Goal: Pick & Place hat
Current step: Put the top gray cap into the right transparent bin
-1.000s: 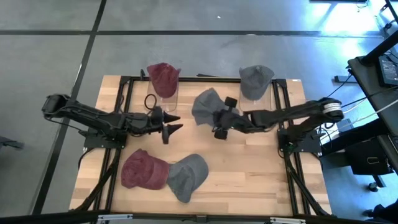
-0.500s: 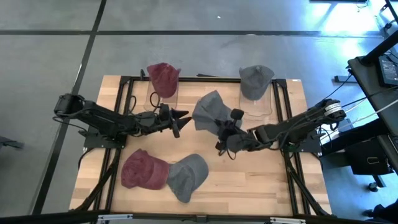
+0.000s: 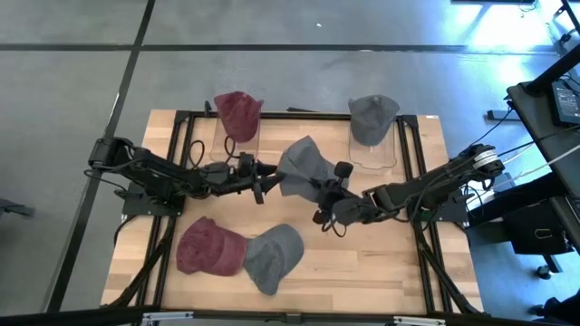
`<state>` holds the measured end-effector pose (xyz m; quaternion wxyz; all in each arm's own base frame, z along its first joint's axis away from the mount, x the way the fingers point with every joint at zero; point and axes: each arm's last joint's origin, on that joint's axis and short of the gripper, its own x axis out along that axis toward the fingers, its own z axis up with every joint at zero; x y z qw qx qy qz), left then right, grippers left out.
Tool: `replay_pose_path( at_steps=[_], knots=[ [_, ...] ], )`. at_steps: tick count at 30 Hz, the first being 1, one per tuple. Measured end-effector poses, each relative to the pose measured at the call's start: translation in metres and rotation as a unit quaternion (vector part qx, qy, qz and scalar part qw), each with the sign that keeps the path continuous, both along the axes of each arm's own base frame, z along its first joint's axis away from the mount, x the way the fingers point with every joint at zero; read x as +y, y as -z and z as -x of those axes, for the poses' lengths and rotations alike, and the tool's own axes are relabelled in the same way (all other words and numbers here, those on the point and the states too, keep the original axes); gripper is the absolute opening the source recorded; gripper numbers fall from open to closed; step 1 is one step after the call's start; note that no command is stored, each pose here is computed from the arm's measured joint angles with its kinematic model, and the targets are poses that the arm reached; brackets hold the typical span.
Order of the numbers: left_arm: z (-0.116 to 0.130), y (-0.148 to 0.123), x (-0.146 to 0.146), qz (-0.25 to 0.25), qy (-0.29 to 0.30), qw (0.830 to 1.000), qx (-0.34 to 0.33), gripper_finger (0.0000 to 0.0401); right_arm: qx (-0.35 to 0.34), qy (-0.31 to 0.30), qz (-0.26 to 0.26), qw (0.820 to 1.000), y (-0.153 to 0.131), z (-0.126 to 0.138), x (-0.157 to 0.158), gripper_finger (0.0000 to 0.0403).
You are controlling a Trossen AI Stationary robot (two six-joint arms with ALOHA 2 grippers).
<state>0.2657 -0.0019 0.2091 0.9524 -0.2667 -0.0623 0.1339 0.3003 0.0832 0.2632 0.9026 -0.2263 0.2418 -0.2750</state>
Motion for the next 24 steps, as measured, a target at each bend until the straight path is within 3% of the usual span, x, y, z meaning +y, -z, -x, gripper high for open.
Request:
replay_pose_path(
  at_steps=[6, 10, 16, 21, 24],
  knots=[
    [0.0, -0.001, 0.004, -0.016, 0.012, 1.0, 0.0, 0.0205, 0.008, -0.023, 0.016, 1.0, 0.002, -0.006, 0.001, 0.0],
    [0.0, -0.006, 0.003, -0.035, 0.028, 0.999, -0.02, 0.0181, 0.013, -0.019, 0.017, 1.0, 0.005, -0.008, 0.001, 0.0],
    [0.0, -0.006, 0.001, -0.056, 0.052, 0.997, -0.02, 0.0106, 0.015, -0.023, 0.015, 1.0, 0.007, -0.009, 0.002, 0.001],
    [-0.001, -0.006, 0.001, -0.076, 0.065, 0.995, -0.017, 0.0024, 0.031, -0.06, 0.008, 0.998, 0.008, -0.009, 0.004, 0.0024],
    [-0.001, -0.006, 0.0, -0.088, 0.082, 0.993, -0.016, 0.0008, 0.047, -0.091, -0.006, 0.995, 0.011, -0.009, 0.006, 0.0032]
  ],
)
